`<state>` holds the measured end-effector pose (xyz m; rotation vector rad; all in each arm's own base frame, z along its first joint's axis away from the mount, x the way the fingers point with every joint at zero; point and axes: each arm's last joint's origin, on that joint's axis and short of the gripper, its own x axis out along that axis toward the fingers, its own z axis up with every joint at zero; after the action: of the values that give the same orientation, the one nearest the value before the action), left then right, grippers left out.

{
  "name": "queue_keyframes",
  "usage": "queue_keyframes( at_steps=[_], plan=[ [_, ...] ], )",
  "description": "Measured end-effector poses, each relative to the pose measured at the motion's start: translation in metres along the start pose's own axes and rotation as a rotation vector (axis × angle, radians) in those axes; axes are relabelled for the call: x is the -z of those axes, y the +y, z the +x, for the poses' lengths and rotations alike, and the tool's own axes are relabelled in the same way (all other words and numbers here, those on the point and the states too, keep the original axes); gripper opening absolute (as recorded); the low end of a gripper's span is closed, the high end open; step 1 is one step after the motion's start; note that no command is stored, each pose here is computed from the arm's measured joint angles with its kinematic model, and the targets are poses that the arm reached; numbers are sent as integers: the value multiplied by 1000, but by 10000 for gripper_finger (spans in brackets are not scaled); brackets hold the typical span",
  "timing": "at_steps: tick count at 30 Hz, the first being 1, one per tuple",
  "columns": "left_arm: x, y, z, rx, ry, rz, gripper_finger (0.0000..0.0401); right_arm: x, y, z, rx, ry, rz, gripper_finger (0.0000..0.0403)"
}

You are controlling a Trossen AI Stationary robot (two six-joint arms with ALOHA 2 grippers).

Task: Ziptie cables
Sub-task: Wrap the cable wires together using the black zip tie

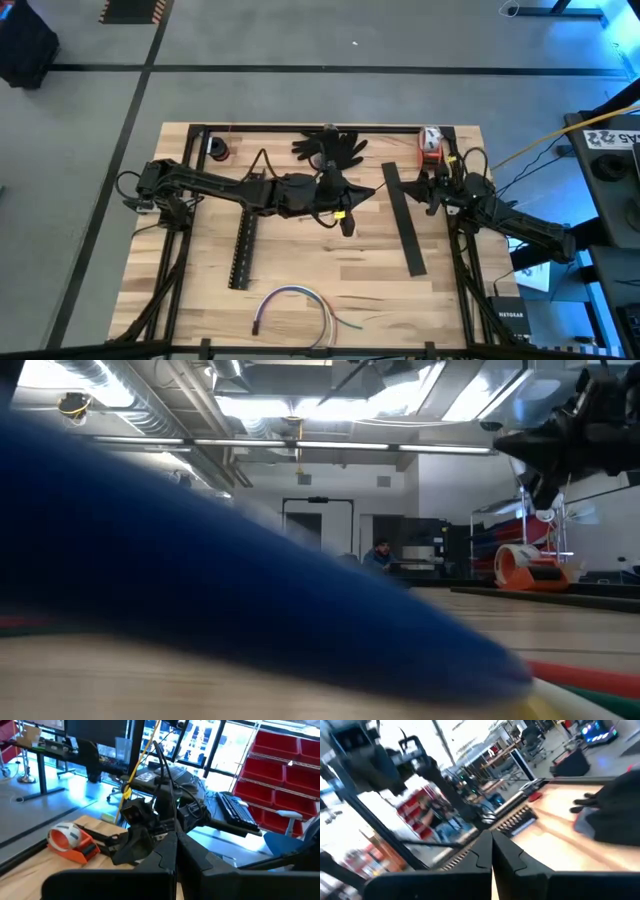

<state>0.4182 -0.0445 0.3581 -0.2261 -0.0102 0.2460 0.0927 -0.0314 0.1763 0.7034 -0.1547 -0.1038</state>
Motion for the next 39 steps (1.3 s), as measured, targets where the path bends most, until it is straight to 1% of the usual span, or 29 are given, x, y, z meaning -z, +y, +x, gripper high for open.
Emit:
queue_keyframes(
  at_steps=[2, 5, 8, 11, 14, 16, 19, 22, 24, 26, 29, 35, 38, 39],
  plan=[
    [0, 0, 0, 1, -4, 4, 0, -3, 2, 0, -12, -44, 67, 0],
    [-3, -1, 0, 6, -31, 22, 0, -8, 6, 0, -57, -85, 226, 0],
    [-8, -1, 0, 13, -76, 57, 0, -8, 8, 0, -101, -64, 358, 0],
    [-11, -2, 0, 20, -107, 83, 0, -5, 6, 3, -96, 16, 488, 8],
    [-12, -3, -1, 46, -116, 110, 0, -1, 2, 9, -65, 93, 601, 37],
    [-12, -2, 0, 48, -116, 140, 0, 1, 0, 14, -59, 138, 660, 69],
    [-13, 0, 0, 42, -117, 187, 0, 1, -2, 24, -12, 197, 728, 122],
    [-13, 3, 2, 39, -119, 227, 0, -4, 0, 37, 2, 264, 749, 168],
    [-14, 4, 2, 45, -119, 252, 0, -6, -1, 47, 15, 314, 767, 188],
    [-13, 5, 3, 47, -116, 277, 0, -6, -2, 57, 27, 364, 782, 201],
    [-13, 5, 3, 47, -114, 306, 0, -12, -1, 73, -23, 392, 748, 206],
    [-12, 1, 1, 55, -117, 322, 0, -35, 13, 95, -197, 347, 581, 199],
    [-12, 1, 1, 55, -117, 321, 0, -45, 21, 102, -255, 365, 523, 198],
    [-13, 1, 1, 53, -118, 318, 0, -48, 24, 104, -277, 368, 484, 198]
  ],
)
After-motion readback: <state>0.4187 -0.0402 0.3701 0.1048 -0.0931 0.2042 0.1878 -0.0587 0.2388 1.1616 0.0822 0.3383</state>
